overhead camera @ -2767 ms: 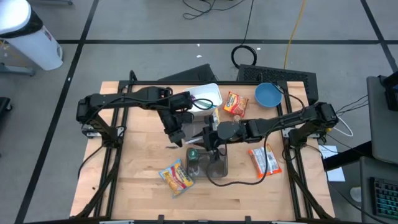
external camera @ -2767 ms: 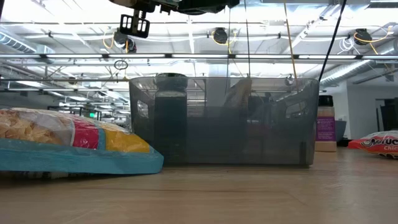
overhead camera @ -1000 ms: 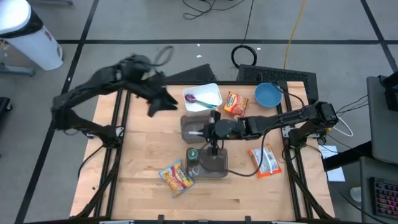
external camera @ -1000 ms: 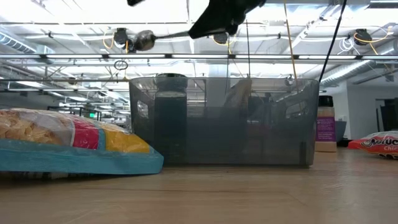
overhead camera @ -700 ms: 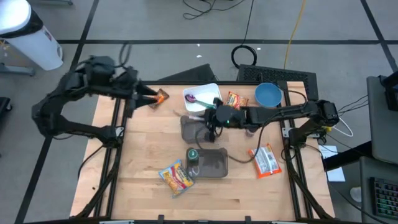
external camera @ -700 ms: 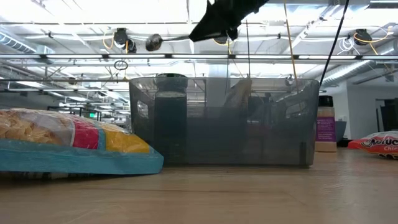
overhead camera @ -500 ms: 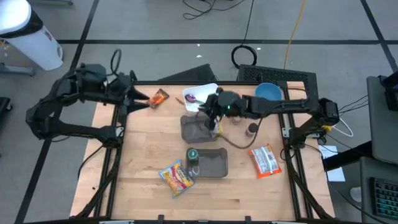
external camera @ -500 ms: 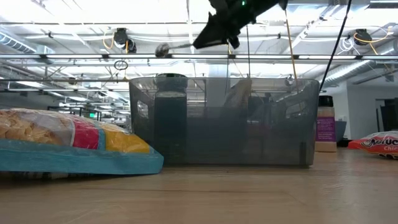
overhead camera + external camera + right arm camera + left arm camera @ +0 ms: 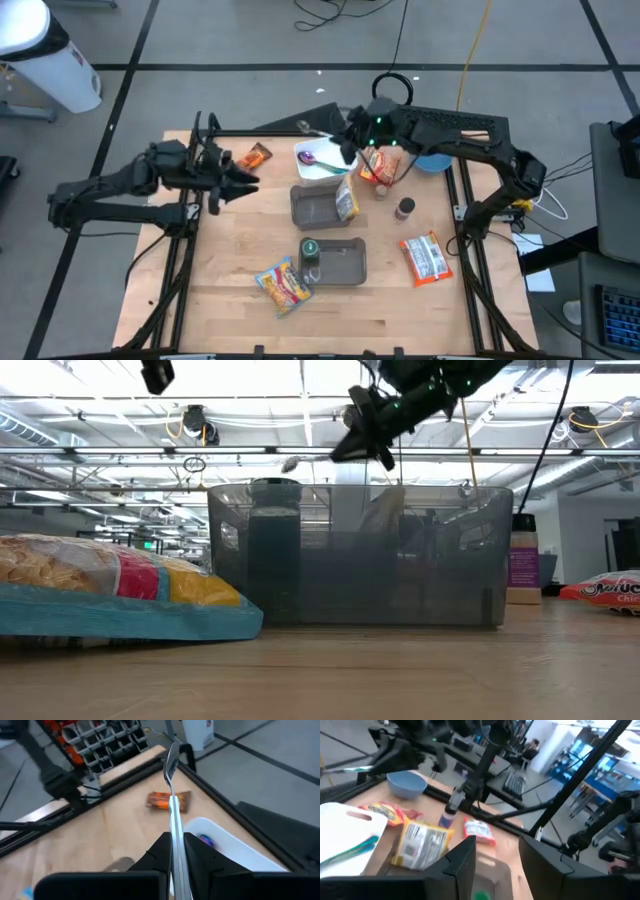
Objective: Pick & Place Food Item
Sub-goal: Put the blue patterned spoon into the white bin
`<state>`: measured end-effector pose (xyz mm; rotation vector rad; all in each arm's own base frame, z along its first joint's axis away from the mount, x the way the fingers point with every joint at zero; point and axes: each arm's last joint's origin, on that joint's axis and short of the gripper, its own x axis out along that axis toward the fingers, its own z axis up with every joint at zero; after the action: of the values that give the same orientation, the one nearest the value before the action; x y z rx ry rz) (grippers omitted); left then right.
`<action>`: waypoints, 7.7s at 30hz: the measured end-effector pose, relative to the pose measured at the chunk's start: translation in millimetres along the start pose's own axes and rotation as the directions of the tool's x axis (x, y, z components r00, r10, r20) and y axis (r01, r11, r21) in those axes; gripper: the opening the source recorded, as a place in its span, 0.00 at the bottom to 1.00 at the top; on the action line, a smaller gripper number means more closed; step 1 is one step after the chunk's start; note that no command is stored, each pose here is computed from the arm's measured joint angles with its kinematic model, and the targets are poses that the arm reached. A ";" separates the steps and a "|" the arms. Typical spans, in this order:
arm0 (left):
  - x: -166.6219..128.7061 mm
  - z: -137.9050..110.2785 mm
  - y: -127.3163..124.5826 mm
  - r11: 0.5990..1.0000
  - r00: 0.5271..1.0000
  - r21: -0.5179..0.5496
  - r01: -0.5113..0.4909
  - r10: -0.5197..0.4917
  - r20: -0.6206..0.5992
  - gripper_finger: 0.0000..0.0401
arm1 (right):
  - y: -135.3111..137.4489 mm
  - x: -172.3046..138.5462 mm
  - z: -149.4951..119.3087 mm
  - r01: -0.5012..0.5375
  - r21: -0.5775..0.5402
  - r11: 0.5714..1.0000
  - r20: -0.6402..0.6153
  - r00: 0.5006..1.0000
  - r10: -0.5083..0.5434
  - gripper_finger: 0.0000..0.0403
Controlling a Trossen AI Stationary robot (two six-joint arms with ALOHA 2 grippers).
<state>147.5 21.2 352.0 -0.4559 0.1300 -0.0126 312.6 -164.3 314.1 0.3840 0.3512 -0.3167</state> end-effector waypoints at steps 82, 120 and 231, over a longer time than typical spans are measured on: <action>34.5 49.1 37.6 0.989 0.816 0.137 0.050 -0.120 0.566 0.40 | 85.2 -28.5 37.9 -0.519 -0.212 0.828 0.349 0.751 0.560 0.05; 52.2 45.6 44.8 0.977 0.829 0.148 0.150 -0.206 0.519 0.02 | 81.2 -13.4 32.5 -0.520 -0.183 0.834 0.337 0.764 0.551 0.09; 27.7 149.1 126.8 0.971 0.966 -0.002 0.239 -0.238 0.106 0.46 | -39.5 -63.9 166.9 -0.289 -0.188 0.939 0.287 0.898 0.333 0.04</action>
<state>191.8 199.3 425.5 -0.4841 -0.0291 -0.2242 286.5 -253.5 471.8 0.2393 -0.0063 -0.0336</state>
